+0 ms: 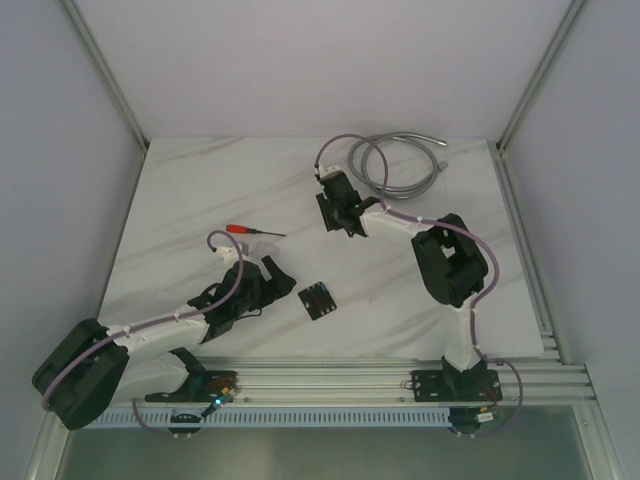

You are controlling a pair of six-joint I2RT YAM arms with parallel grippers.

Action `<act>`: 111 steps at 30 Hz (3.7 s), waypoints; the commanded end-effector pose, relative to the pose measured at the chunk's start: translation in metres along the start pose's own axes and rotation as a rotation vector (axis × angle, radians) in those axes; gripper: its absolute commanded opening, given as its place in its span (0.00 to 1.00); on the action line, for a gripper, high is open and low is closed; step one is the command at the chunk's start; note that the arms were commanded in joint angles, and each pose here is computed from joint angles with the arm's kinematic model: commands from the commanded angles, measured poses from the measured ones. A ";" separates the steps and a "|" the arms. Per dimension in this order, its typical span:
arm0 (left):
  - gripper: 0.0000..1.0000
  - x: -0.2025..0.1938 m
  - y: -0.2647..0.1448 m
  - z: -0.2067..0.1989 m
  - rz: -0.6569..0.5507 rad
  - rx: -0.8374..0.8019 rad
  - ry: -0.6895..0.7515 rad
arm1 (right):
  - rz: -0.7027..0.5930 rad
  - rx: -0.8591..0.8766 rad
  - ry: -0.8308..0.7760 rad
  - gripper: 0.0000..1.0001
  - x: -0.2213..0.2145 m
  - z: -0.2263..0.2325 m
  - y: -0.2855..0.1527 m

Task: Snap on the fuse box
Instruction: Install the fuse at the fuse box base, then pick up the fuse from the center of the board.

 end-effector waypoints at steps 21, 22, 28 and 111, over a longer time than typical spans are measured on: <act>1.00 0.003 -0.001 0.004 0.016 0.012 0.011 | 0.080 0.017 0.009 0.34 -0.022 0.005 0.042; 1.00 0.003 -0.001 0.004 0.015 0.012 0.011 | 0.093 0.024 0.004 0.33 -0.028 0.005 0.037; 1.00 0.003 -0.001 0.004 0.018 0.012 0.006 | 0.188 0.042 -0.043 0.31 -0.077 0.005 0.011; 0.99 0.001 -0.015 -0.021 0.030 -0.100 0.020 | 0.429 0.026 0.058 0.26 -0.161 0.020 -0.091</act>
Point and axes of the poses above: each gripper's point midway between its finger pads, its own y axis out along the fingers, its own z axis along the line the jaws close on, x = y × z, the point moved 1 cm from there along -y, back along the fingers, and after that the axes turned 6 degrees about -y, right-handed, at the moved point
